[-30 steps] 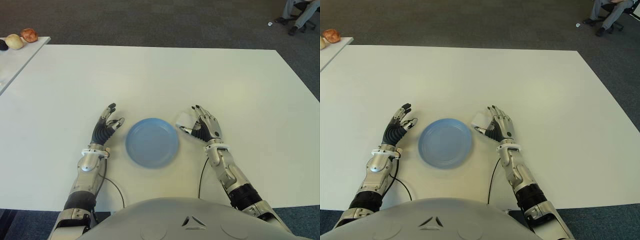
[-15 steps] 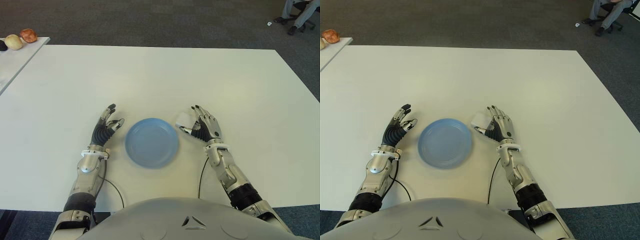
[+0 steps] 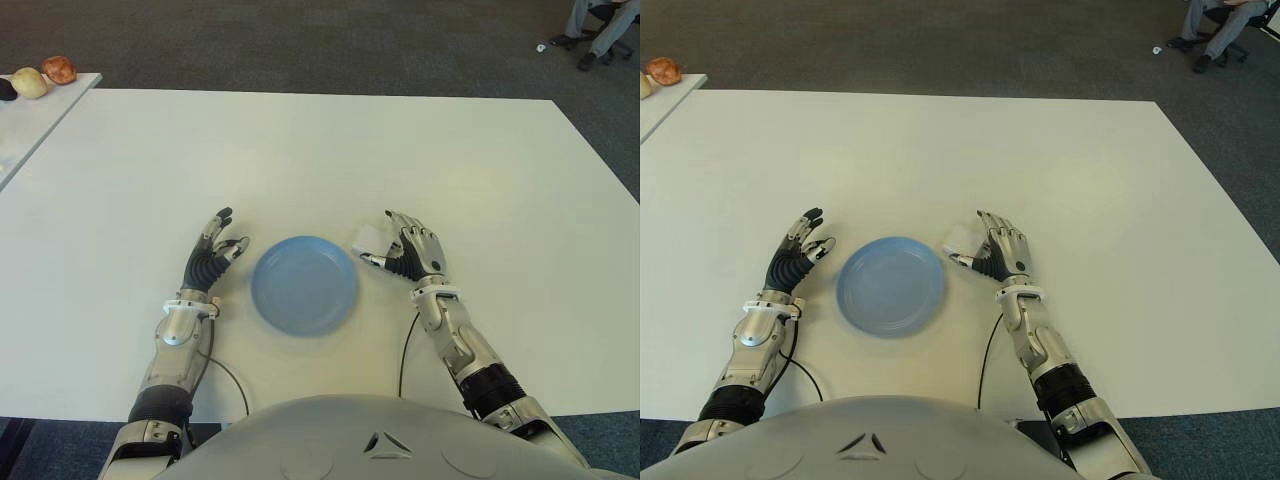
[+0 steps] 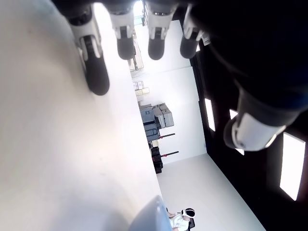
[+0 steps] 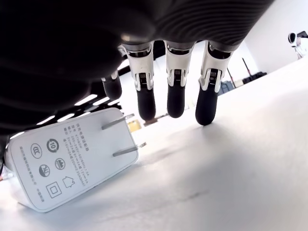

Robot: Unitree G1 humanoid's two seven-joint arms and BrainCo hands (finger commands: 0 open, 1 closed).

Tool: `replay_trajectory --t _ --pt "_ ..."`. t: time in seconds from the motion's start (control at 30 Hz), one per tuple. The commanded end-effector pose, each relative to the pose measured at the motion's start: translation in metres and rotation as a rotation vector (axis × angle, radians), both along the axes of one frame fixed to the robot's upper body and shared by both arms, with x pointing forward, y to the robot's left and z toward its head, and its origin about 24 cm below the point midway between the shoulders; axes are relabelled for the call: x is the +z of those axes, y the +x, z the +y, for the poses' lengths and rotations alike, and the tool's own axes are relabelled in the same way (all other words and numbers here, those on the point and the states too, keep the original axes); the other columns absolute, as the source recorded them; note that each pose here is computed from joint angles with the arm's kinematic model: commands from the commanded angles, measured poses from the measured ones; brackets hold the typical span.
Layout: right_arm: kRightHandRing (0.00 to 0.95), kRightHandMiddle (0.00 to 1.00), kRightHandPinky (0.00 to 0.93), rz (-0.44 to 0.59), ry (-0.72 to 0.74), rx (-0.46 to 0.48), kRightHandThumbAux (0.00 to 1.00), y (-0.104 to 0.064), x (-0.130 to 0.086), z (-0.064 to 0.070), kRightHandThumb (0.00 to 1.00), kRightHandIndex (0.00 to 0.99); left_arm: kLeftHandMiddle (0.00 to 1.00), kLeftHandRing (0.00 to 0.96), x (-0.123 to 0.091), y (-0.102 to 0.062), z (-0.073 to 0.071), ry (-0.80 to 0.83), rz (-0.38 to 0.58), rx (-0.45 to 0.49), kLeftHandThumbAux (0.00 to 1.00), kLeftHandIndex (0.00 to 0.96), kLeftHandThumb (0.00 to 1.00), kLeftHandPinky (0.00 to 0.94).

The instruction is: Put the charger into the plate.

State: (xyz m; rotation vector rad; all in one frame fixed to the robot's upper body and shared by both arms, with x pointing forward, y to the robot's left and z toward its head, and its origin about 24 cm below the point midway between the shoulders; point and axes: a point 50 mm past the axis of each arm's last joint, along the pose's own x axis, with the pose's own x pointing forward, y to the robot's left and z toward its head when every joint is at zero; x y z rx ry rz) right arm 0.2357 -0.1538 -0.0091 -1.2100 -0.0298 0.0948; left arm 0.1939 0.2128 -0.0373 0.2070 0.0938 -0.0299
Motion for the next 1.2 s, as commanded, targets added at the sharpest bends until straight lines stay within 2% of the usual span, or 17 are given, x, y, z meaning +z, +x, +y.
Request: replay_trajectory --t 0.03,0.23,0.3,0.37,0.4,0.57,0.6,0.7,0.8,1.2 --pt "0.324 0.299 0.395 0.100 -0.024 -0.009 0.440 -0.009 -0.011 -0.001 0.465 0.188 0.072 0.067 -0.029 -0.025 -0.007 -0.037 0.177 0.009 0.594 0.084 0.000 0.069" --pt "0.393 0.355 0.490 0.131 -0.024 0.001 0.468 -0.009 -0.008 0.000 0.484 0.245 0.076 0.068 -0.028 -0.024 -0.009 -0.040 0.161 0.010 0.597 0.093 0.000 0.071" --pt "0.468 0.440 0.589 0.142 -0.021 0.006 0.479 -0.009 -0.007 0.001 0.490 0.302 0.078 0.070 -0.028 -0.024 -0.009 -0.039 0.154 0.011 0.596 0.095 0.000 0.075" --pt "0.515 0.499 0.640 0.156 -0.020 0.008 0.488 -0.009 -0.006 0.001 0.495 0.339 0.079 0.071 -0.027 -0.025 -0.009 -0.037 0.150 0.011 0.596 0.097 0.000 0.076" --pt "0.564 0.563 0.680 0.164 -0.021 0.009 0.502 -0.009 -0.005 0.001 0.494 0.375 0.079 0.071 -0.027 -0.025 -0.009 -0.036 0.148 0.010 0.595 0.098 0.000 0.075" --pt "0.688 0.694 0.771 0.186 -0.042 -0.001 0.546 -0.009 -0.003 0.000 0.474 0.463 0.076 0.069 -0.026 -0.025 -0.009 -0.035 0.141 0.008 0.590 0.100 0.000 0.071" --pt "0.712 0.716 0.790 0.186 -0.046 -0.004 0.606 -0.009 -0.003 0.000 0.554 0.451 0.075 0.068 -0.026 -0.025 -0.009 -0.036 0.141 0.009 0.587 0.101 0.000 0.071" --pt "0.748 0.750 0.817 0.176 -0.058 -0.014 0.676 -0.008 -0.001 0.000 0.650 0.438 0.074 0.067 -0.025 -0.025 -0.009 -0.042 0.138 0.012 0.582 0.102 0.000 0.071" --pt "0.777 0.782 0.828 0.165 -0.070 -0.021 0.699 -0.008 0.001 0.001 0.683 0.436 0.073 0.066 -0.025 -0.025 -0.010 -0.049 0.134 0.016 0.577 0.101 0.000 0.069" --pt "0.822 0.838 0.849 0.144 -0.103 -0.036 0.709 -0.009 0.006 0.002 0.700 0.440 0.078 0.069 -0.024 -0.025 -0.010 -0.056 0.128 0.020 0.573 0.098 0.000 0.073"
